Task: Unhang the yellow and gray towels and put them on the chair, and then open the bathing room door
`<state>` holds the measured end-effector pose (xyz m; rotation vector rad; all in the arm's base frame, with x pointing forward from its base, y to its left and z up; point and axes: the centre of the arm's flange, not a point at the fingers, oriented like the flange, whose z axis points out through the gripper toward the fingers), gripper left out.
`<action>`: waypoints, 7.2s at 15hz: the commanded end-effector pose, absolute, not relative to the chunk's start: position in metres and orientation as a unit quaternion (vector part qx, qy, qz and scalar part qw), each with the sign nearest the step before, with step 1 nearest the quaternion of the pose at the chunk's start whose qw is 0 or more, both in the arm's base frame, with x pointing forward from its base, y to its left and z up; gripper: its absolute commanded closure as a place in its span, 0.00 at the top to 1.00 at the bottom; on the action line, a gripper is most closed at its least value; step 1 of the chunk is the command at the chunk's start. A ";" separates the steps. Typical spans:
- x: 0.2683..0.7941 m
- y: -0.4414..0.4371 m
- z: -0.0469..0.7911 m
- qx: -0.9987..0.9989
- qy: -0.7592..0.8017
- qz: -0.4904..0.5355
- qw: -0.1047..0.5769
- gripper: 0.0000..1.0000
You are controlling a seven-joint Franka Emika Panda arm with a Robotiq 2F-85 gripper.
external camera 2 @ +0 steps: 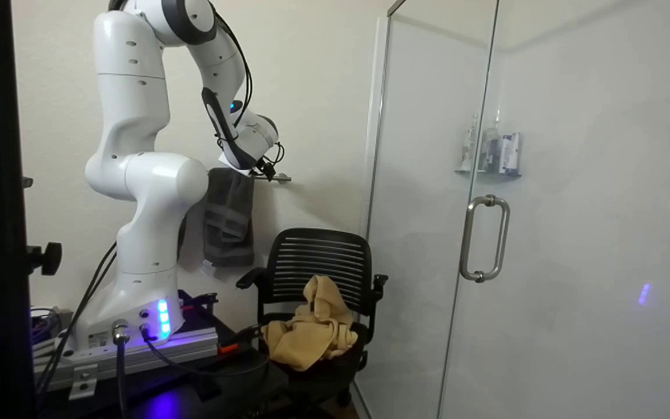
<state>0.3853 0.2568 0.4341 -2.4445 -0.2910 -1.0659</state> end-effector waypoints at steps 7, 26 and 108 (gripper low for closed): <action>0.346 0.394 0.370 -0.889 -0.193 -0.287 0.301 1.00; 0.350 0.415 0.309 -0.909 -0.254 -0.323 0.069 0.46; 0.423 0.221 0.393 -0.902 0.154 -0.397 -0.063 0.93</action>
